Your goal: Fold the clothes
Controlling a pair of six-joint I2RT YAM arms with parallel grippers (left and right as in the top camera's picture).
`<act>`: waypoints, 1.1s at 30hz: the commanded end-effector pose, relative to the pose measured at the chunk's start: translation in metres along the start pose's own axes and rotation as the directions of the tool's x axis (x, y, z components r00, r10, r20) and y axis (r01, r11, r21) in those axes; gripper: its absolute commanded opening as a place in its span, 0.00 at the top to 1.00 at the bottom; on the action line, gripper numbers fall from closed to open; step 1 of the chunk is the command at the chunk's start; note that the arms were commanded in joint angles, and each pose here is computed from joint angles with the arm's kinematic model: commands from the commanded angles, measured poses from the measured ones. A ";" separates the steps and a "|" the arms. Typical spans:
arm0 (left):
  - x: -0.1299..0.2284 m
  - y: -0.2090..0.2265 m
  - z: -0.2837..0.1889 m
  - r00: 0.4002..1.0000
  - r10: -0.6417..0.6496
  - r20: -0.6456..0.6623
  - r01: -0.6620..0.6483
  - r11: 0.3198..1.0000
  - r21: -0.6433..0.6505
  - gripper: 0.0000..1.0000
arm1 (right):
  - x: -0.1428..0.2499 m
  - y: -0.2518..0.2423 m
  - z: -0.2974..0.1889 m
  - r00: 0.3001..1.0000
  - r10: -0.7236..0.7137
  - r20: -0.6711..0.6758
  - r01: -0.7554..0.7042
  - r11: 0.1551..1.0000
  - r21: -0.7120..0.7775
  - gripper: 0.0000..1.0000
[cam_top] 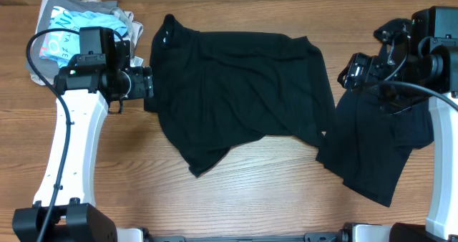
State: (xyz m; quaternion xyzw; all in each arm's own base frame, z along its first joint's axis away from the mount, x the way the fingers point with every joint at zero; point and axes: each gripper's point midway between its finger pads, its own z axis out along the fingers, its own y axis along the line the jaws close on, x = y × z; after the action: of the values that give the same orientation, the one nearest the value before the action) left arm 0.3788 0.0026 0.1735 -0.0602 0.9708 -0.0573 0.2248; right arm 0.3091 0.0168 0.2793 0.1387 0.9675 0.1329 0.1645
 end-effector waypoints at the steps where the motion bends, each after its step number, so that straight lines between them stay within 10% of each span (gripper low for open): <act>1: -0.006 -0.007 -0.021 0.999 0.022 0.049 -0.023 0.999 0.033 0.23 | -0.002 0.000 0.001 1.000 0.002 0.005 -0.002 1.000 -0.004 0.00; 33: 0.006 -0.037 -0.074 0.985 0.103 0.139 -0.111 0.993 0.047 0.20 | 0.005 -0.002 0.001 1.000 -0.011 -0.021 0.011 1.000 0.002 0.00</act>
State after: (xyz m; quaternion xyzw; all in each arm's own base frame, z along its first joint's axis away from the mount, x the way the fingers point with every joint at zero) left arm 0.3410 -0.0336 0.2284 -0.0135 0.9590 -0.0900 0.2685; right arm 0.3016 0.0174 0.2767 0.1368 0.9705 0.1312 0.1491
